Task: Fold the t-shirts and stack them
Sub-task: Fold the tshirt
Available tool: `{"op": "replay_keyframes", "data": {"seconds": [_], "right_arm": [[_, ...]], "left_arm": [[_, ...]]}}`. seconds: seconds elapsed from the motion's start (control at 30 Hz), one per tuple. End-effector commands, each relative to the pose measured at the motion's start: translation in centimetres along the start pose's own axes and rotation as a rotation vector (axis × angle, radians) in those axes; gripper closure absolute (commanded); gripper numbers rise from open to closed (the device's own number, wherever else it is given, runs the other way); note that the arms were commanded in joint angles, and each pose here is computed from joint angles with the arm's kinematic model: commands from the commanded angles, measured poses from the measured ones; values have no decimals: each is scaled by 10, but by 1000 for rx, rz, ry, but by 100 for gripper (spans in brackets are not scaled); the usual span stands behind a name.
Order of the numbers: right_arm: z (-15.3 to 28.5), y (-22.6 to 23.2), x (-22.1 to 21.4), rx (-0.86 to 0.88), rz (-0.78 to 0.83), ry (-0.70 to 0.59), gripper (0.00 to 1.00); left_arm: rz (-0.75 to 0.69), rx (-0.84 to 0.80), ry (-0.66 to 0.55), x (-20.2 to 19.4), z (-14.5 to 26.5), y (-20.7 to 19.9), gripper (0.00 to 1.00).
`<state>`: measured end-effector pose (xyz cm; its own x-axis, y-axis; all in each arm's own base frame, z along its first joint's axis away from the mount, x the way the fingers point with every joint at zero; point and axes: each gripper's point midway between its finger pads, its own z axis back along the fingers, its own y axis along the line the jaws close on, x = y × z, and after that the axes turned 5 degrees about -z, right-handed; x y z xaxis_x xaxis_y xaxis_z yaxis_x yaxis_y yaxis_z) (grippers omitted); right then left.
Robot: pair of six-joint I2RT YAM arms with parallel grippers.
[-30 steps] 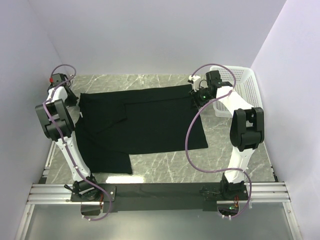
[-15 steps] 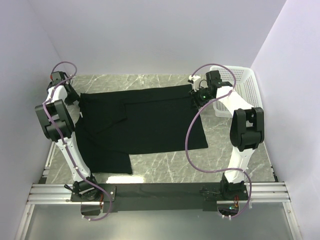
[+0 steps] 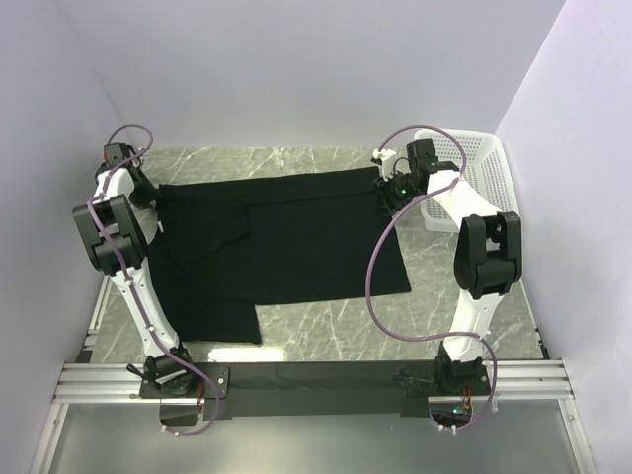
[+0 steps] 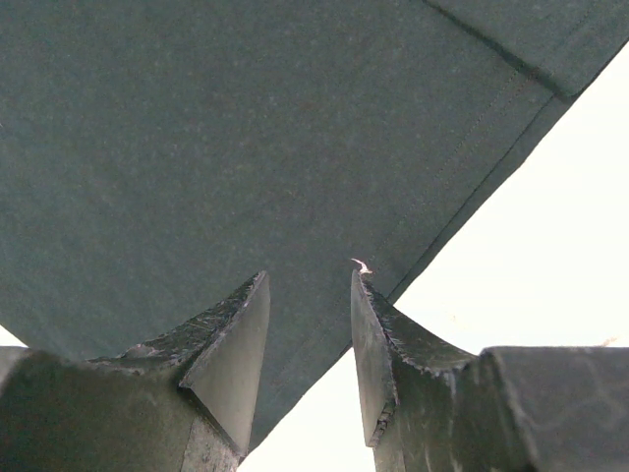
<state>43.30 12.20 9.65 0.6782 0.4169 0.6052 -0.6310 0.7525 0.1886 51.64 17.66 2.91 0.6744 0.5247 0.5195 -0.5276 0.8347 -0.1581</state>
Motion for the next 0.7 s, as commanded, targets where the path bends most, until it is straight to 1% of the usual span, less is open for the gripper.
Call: {"op": "replay_keyframes", "data": {"seconds": [0.0,0.1,0.2,0.23,0.3,0.33,0.37,0.53,0.67], "right_arm": [[21,1,28,-21,39,-83,54],[20,1,29,-19,34,-86,54],[19,1,29,-16,32,-86,54],[20,1,29,-17,32,-88,54],[20,1,29,-18,33,-86,54],[20,1,28,-16,31,-86,54],[19,0,28,-17,31,-86,54],[20,0,28,-14,26,-88,54],[22,0,29,-12,18,-93,54]], "left_arm": [[10,-22,29,-5,-1,-7,67],[12,-19,51,-11,-3,-5,69],[15,-26,51,-11,-3,-7,75],[21,-28,57,-13,-3,-6,81],[21,-29,46,-9,0,-7,87],[22,-28,39,-7,1,-7,95],[20,-27,29,-4,3,-8,99],[4,13,-37,18,17,-3,100],[-38,100,-97,34,29,8,100]]}}
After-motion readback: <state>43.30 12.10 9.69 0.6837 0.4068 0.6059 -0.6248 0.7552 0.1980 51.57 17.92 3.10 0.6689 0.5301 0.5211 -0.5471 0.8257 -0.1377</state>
